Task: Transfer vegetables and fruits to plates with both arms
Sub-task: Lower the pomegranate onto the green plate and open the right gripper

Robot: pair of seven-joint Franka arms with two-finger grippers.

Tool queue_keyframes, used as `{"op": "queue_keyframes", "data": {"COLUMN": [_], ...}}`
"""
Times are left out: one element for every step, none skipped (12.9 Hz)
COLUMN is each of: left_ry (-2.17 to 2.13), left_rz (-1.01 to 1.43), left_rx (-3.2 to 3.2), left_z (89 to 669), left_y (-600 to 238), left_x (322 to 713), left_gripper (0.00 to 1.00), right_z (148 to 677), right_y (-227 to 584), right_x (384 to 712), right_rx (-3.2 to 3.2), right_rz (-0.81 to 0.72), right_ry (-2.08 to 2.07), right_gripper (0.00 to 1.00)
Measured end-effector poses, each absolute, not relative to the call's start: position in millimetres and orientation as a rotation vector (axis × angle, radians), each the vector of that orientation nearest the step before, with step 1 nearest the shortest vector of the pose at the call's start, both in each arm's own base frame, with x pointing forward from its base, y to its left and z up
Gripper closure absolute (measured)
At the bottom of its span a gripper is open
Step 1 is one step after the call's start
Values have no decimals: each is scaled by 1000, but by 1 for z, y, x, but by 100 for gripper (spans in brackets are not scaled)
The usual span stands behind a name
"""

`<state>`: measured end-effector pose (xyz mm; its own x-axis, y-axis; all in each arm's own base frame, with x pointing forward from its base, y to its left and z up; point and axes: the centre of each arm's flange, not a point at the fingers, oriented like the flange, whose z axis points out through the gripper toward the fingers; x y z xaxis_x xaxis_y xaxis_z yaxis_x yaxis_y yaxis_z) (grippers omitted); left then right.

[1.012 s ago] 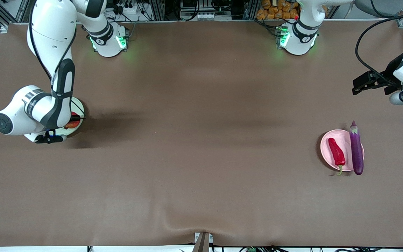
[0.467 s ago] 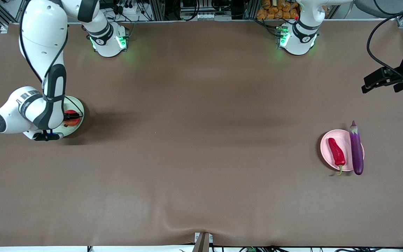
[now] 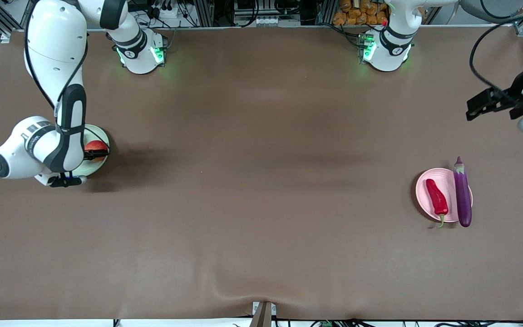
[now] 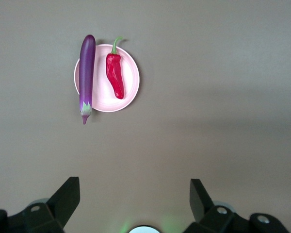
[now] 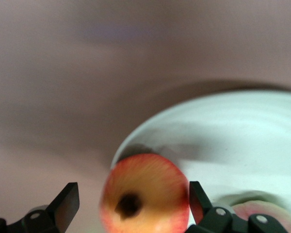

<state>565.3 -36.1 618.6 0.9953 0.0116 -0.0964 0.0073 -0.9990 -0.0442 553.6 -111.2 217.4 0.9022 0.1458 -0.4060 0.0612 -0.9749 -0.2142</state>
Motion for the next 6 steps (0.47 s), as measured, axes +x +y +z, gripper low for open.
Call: {"op": "queue_keyframes", "data": {"left_ry": [-19, -21, -20, -17, -14, -12], "left_rz": [172, 181, 178, 170, 162, 157], "left_rx": [-3093, -3092, -3093, -3094, -3094, -3095], "left_z": [610, 607, 608, 610, 612, 614], "left_y": [-35, -34, -34, -35, -37, -37], "left_x": [570, 572, 572, 572, 572, 572], "left_gripper": [0, 0, 0, 0, 0, 0], "right_z": [241, 269, 297, 322, 347, 369], "right_y": [-105, -100, -95, -90, -85, -79], "right_x": [574, 594, 611, 625, 637, 644], "right_rx": [-2865, -2863, -2867, -2875, -2881, -2885], "right_rz": [603, 566, 525, 494, 482, 480], "right_ry": [-197, -238, -267, -268, -246, -223], "right_gripper": [0, 0, 0, 0, 0, 0]}}
